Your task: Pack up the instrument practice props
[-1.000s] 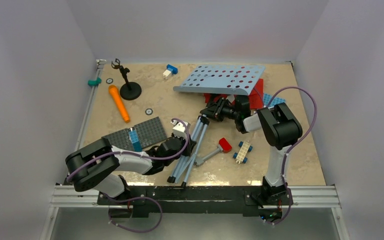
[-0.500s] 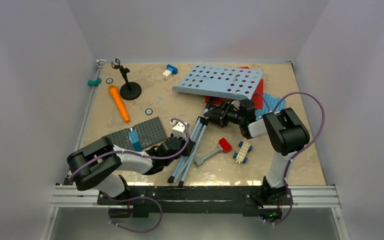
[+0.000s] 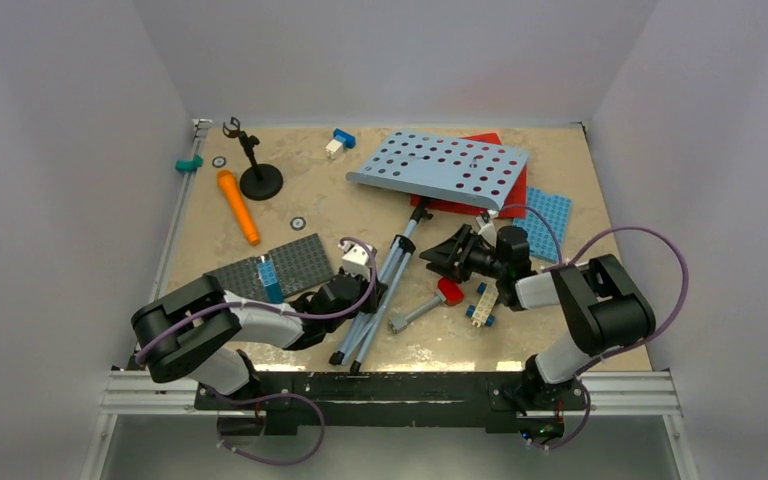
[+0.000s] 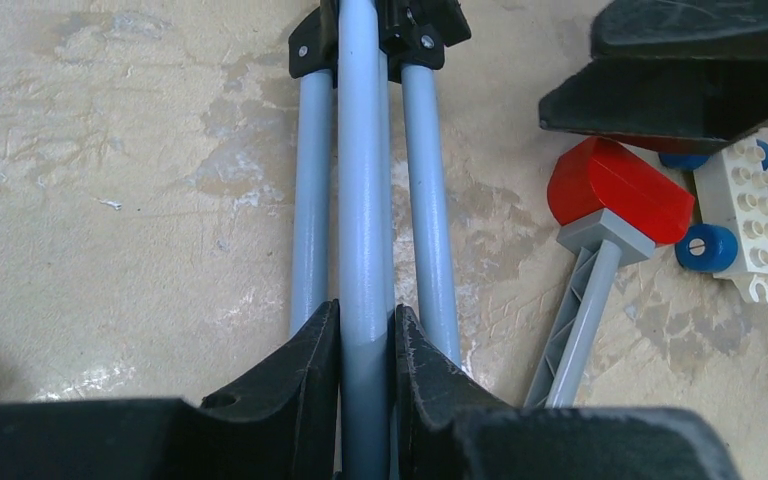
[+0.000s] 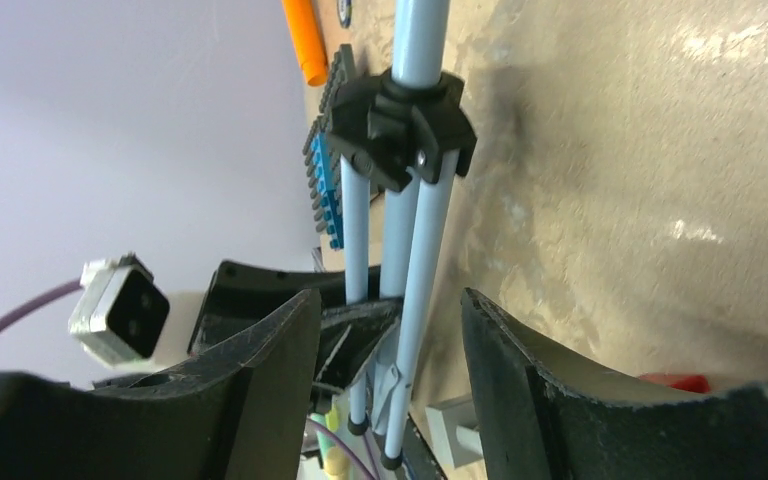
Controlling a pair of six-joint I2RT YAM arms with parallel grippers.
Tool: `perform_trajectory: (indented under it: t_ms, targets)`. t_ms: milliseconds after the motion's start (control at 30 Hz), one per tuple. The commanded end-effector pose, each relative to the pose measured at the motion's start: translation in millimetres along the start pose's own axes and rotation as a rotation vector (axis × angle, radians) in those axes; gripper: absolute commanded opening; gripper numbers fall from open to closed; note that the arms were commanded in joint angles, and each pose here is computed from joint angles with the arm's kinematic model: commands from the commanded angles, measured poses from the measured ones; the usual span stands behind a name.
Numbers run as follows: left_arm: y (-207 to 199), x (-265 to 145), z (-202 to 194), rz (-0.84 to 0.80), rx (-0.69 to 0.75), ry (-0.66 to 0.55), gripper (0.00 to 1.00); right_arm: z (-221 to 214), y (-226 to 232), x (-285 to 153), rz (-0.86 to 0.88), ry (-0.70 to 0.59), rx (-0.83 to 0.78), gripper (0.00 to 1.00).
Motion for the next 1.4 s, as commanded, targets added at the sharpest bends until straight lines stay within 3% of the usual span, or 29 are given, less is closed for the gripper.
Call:
perform_trajectory:
  t_ms: [0, 500, 567, 667, 767, 967, 1200, 1367]
  targets:
    - [-17.9, 3.5, 56.2, -0.051, -0.071, -0.213, 0.0, -3.2, 23.4, -13.5, 0.082, -0.024, -0.173, 0.58]
    - [-25.3, 5.5, 63.0, -0.07, -0.067, -0.196, 0.0, -22.7, 47.9, -69.8, -0.113, -0.134, -0.543, 0.58]
    - [-30.3, 4.9, 66.7, -0.092, -0.06, -0.185, 0.11, -28.9, 49.2, -66.1, -0.152, -0.12, -0.584, 0.58]
    - [-35.2, -1.0, 68.9, -0.131, -0.067, -0.176, 0.42, -40.1, 52.7, -56.1, -0.177, -0.083, -0.622, 0.59]
    - [-34.3, -9.8, 70.1, -0.144, -0.081, -0.179, 0.67, -47.4, 53.2, -47.8, -0.176, -0.062, -0.621, 0.59]
    - [-33.4, -23.0, 71.0, -0.161, -0.049, -0.15, 0.99, -49.2, 54.6, -45.1, -0.189, -0.056, -0.626, 0.59]
    - [-24.7, -15.5, 37.1, -0.119, 0.012, 0.014, 1.0, -46.3, 68.9, -61.9, -0.206, -0.081, -0.698, 0.59]
    - [-15.8, -37.1, 43.5, -0.093, -0.052, -0.053, 1.0, -41.6, 88.2, -88.2, -0.216, -0.152, -0.796, 0.58]
Point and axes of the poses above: each gripper's point midway between its finger pads, its own x axis out along the fingers, its own y axis along the line the jaws close on, z = x × y, the point moved 5 cm from there along -x, back along the fingers, and after that the axes turned 1 degree about x, right-handed, at the moved point
